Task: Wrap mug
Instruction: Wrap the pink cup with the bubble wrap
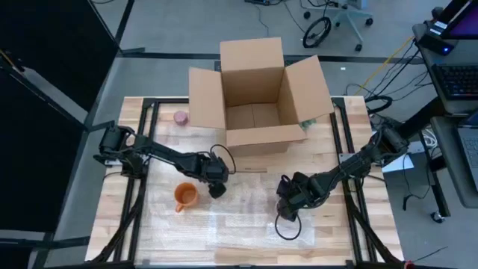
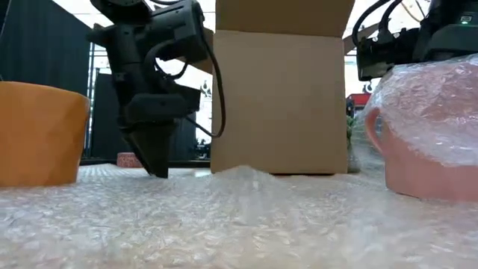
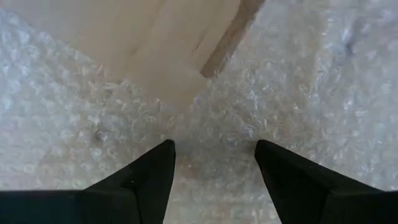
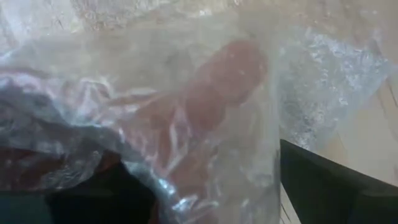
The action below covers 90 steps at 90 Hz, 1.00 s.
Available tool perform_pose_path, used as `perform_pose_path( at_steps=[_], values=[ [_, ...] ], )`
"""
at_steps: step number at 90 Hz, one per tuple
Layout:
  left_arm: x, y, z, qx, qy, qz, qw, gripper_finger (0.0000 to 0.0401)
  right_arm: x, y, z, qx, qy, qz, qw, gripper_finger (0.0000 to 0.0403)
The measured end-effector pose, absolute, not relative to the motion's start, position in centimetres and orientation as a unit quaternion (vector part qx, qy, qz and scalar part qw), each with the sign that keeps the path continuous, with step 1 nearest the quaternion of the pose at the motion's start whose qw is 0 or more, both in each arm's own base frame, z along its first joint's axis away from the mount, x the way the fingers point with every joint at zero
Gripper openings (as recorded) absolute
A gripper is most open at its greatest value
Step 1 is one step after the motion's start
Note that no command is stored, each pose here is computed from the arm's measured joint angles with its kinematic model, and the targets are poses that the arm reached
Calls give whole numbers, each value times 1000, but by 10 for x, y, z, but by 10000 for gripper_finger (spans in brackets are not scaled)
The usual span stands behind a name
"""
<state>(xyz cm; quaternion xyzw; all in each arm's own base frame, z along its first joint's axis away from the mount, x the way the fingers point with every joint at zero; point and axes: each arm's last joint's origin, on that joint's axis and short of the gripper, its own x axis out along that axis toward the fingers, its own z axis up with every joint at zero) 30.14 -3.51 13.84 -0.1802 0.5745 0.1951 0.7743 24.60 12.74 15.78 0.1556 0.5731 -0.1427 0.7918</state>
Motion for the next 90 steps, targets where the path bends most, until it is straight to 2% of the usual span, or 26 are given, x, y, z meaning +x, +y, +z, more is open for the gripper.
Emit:
perform_pose_path(
  at_steps=[24,56,67,90],
  values=[
    [308,-44,147,-176,558,163,794,207,246,127,158,155,573,-143,792,286],
    [308,-46,148,-156,565,146,797,76,246,127,158,155,573,-143,792,286],
    [309,-49,161,-157,570,92,801,55,246,127,158,155,573,-143,792,286],
    [312,-58,198,-133,546,-38,826,52,246,127,158,156,573,-143,792,286]
  ],
)
